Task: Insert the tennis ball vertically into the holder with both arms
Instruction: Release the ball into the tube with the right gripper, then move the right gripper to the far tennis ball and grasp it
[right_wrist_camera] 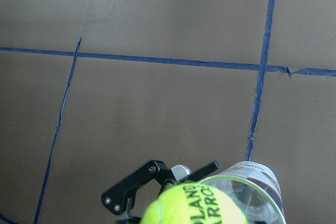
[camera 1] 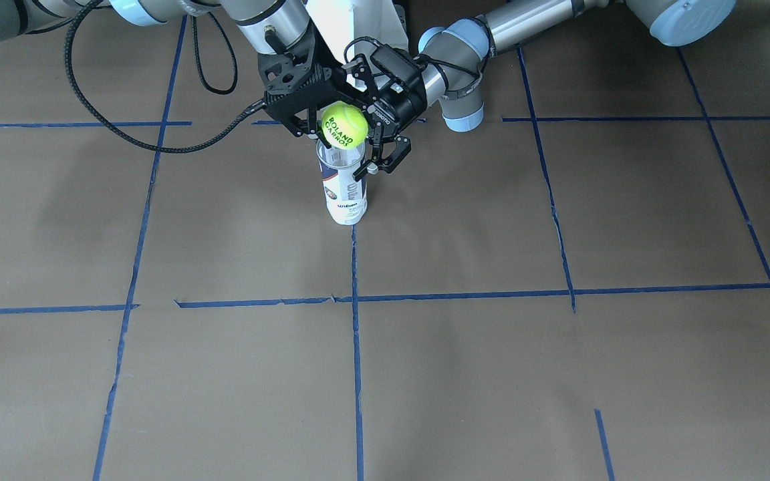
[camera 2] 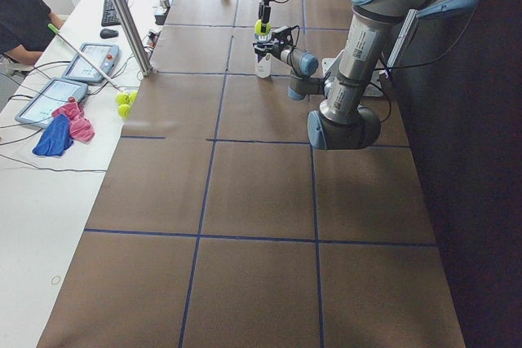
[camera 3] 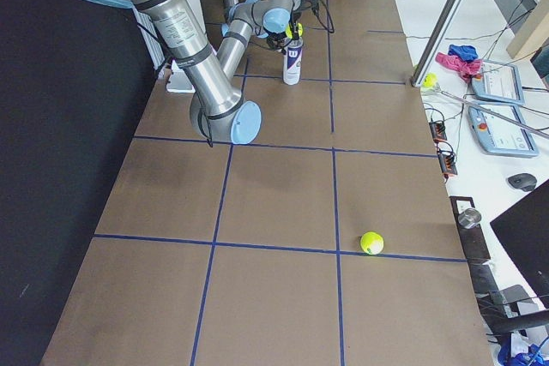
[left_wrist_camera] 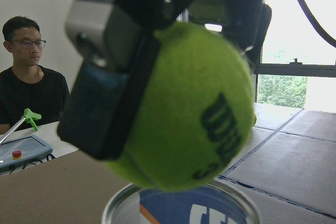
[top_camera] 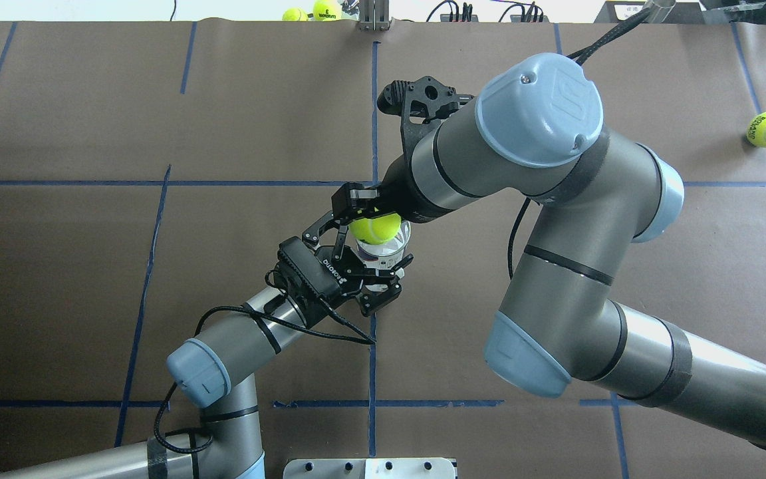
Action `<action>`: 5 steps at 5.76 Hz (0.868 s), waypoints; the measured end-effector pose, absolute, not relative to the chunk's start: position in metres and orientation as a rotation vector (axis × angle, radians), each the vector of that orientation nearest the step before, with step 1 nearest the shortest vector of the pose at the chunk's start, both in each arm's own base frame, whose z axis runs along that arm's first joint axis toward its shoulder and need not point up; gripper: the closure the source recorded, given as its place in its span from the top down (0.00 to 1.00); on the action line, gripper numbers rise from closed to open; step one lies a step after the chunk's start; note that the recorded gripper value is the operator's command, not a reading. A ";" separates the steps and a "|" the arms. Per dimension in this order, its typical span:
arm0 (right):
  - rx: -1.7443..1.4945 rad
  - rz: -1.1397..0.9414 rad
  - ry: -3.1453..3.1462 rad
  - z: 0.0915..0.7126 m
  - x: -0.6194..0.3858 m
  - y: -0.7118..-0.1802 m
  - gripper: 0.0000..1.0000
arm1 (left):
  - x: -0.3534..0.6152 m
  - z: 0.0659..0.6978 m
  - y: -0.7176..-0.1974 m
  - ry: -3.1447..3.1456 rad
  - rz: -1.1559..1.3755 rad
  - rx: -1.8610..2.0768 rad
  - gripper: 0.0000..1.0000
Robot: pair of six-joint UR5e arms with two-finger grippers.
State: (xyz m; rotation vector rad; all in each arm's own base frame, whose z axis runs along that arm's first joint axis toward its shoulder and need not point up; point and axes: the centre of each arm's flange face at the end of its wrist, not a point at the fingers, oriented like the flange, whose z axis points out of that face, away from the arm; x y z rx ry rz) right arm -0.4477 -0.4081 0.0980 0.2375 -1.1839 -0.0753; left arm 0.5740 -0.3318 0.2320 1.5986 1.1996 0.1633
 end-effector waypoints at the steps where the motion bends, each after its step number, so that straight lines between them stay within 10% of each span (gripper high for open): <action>1: 0.237 -0.076 -1.184 0.098 -0.448 -0.407 0.99 | 0.574 0.233 -0.332 1.200 0.163 1.599 0.97; 5: 0.245 -0.034 -1.166 0.108 -0.416 -0.431 0.99 | 0.573 0.234 -0.331 1.202 0.161 1.598 0.97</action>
